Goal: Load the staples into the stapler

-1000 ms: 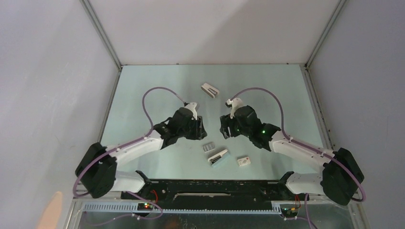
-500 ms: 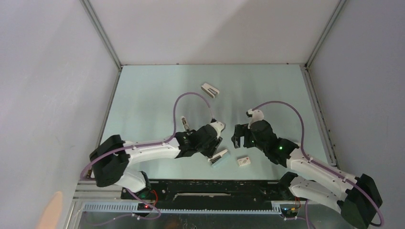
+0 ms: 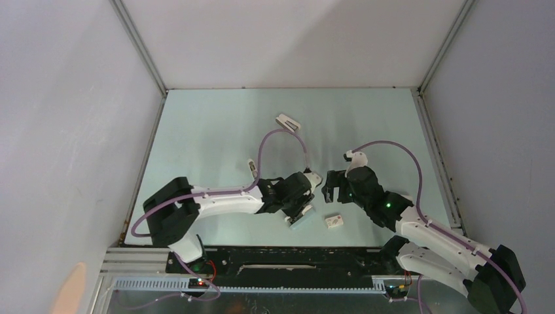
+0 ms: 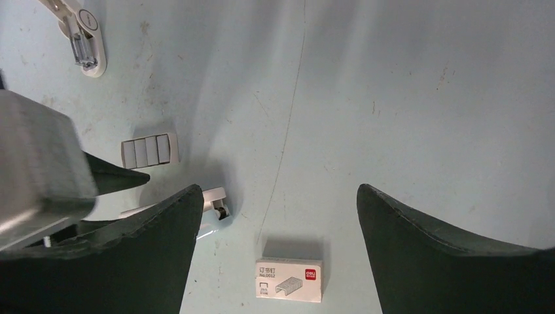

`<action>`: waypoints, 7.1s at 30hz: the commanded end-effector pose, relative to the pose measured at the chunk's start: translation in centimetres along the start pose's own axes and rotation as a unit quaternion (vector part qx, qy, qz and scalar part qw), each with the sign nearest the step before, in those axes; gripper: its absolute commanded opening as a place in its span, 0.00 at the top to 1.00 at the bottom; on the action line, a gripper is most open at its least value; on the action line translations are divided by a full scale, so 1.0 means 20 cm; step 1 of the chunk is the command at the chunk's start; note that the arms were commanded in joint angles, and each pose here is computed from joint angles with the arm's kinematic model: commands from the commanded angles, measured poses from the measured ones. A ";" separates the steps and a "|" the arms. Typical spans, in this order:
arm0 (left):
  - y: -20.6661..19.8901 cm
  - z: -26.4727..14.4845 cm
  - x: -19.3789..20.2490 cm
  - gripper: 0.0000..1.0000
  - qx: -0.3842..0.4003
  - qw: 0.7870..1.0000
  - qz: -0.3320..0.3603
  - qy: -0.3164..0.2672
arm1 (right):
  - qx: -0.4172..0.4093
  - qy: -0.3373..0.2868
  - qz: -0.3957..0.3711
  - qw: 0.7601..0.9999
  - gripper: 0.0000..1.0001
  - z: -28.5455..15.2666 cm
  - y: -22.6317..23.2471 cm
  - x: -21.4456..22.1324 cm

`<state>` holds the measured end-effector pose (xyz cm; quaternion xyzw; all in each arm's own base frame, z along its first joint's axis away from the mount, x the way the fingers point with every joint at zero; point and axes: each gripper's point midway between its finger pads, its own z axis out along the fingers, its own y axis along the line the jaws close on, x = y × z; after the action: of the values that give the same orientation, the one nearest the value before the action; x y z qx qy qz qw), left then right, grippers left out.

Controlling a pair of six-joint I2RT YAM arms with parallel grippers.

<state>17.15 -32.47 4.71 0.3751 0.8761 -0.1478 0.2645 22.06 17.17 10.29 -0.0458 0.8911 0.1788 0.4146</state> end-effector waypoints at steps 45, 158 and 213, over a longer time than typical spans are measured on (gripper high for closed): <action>0.28 -0.40 -0.45 1.00 -0.062 0.934 -0.270 -0.227 | -0.241 -0.026 0.097 0.965 0.12 -0.03 0.67 -0.20; 0.04 -0.45 -0.18 1.00 -0.065 0.964 0.149 -0.210 | -0.352 0.062 0.032 0.933 1.00 -0.17 0.34 -0.67; 0.27 -0.46 -0.47 1.00 0.092 0.888 -0.329 -0.307 | -0.129 -0.112 0.088 0.981 0.49 0.26 0.68 -0.43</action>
<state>22.79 -29.09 14.06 0.0310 0.8400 -0.3690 0.3966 27.14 30.09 15.78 -0.0106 0.8357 0.3144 0.4501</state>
